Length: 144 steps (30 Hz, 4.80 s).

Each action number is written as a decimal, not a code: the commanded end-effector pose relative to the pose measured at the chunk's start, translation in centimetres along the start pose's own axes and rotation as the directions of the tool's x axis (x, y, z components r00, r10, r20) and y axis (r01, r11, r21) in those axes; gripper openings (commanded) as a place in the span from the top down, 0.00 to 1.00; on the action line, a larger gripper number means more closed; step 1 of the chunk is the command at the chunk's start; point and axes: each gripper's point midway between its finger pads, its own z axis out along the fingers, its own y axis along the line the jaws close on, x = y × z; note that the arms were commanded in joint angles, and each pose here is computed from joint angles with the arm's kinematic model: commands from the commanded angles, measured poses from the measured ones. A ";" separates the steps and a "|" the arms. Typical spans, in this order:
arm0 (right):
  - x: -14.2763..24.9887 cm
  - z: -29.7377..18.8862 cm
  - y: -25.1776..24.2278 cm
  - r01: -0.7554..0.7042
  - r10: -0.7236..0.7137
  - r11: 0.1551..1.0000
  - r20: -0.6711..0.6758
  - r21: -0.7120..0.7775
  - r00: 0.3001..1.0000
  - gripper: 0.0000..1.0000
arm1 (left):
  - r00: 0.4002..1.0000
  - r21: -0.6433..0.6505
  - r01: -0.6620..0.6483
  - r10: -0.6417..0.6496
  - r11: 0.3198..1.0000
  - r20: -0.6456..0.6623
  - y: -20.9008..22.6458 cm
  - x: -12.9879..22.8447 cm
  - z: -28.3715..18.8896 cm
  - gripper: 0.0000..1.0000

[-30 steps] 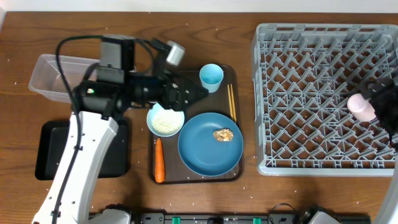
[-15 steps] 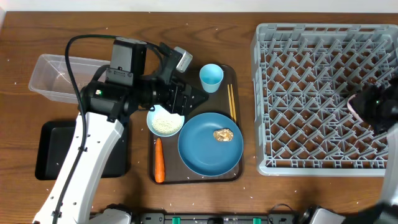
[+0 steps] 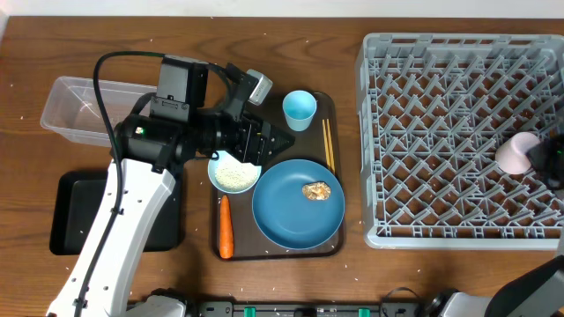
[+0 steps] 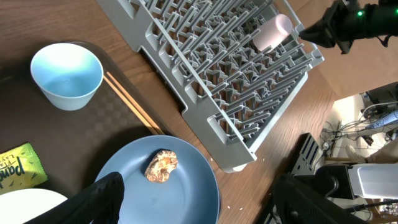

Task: Sort waste into correct bins and load items into the dishwasher rack
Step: 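Reach the left gripper to the light-blue cup and grasp it, then lift the light-blue cup and hand it to the right gripper, then place the light-blue cup in the rack's right edge with right gripper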

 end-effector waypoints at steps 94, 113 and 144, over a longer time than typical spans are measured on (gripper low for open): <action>28.0 -39.0 13.6 0.146 -0.399 -0.848 0.795 -0.510 0.458 0.31 | 0.982 0.616 -0.151 0.046 0.774 0.183 -12.1 -3.7 -8.1 0.94; 32.4 -41.7 18.0 0.244 -0.382 -0.822 0.816 -0.514 0.433 0.39 | 0.981 0.614 -0.155 0.049 0.774 0.186 -12.1 -3.7 -8.1 0.94; 7.7 -15.8 7.8 0.402 -0.373 0.782 0.160 -0.476 0.914 0.59 | 0.960 0.538 -0.184 0.032 0.822 0.278 -9.5 -6.2 -10.3 0.11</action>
